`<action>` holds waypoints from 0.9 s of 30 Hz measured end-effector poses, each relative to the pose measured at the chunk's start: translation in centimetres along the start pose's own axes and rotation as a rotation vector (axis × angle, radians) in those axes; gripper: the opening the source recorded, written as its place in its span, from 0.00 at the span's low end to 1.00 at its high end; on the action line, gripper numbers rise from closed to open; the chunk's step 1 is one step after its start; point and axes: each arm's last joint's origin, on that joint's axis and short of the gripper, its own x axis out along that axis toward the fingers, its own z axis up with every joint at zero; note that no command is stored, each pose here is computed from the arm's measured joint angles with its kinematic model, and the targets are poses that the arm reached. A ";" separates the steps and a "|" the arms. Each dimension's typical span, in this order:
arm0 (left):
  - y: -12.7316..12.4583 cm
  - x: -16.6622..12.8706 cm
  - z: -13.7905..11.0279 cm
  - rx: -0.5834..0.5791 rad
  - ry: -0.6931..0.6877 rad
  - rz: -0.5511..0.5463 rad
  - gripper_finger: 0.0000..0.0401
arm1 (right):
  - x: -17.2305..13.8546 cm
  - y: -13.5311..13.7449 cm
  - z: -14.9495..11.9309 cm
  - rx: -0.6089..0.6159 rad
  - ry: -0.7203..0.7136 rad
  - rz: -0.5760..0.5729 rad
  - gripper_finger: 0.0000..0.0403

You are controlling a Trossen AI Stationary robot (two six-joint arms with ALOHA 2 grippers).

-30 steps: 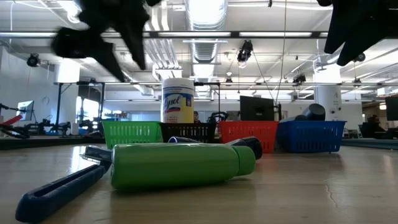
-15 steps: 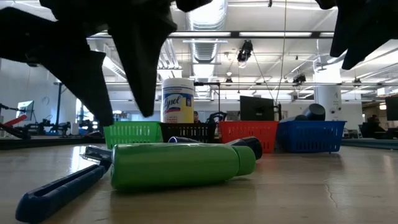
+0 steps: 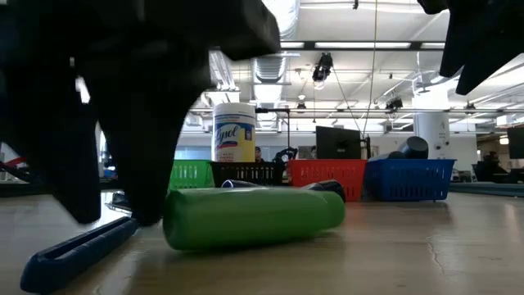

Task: Pick & Place Travel size toiletries
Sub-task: Put the blue razor into the green bin

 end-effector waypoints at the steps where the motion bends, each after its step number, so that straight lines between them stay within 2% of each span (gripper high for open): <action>1: 0.0 0.5 0.1 -0.001 0.004 0.014 0.51 | 0.0 0.0 0.0 -0.002 0.001 -0.001 0.81; 5: 0.0 1.4 0.4 0.002 0.035 0.040 0.51 | 0.2 -0.1 -0.1 -0.007 0.002 -0.005 0.82; 8: 0.1 1.5 0.3 0.032 0.041 0.044 0.47 | 0.3 -0.1 -0.2 -0.010 0.005 -0.009 0.83; 14: 0.0 1.5 0.4 0.195 0.068 0.033 0.24 | 0.4 -0.2 -0.2 -0.050 0.006 -0.012 0.82; 19: 0.1 1.7 0.8 0.251 0.072 0.042 0.05 | 0.4 -0.2 -0.2 -0.062 0.006 -0.014 0.78; 24: 0.2 0.8 1.8 0.314 0.091 0.037 0.05 | 0.4 -0.2 -0.3 -0.091 0.013 -0.015 0.73; 27: 0.8 -1.3 2.9 0.295 0.069 0.036 0.05 | 0.4 -0.3 -0.3 -0.098 0.014 -0.020 0.71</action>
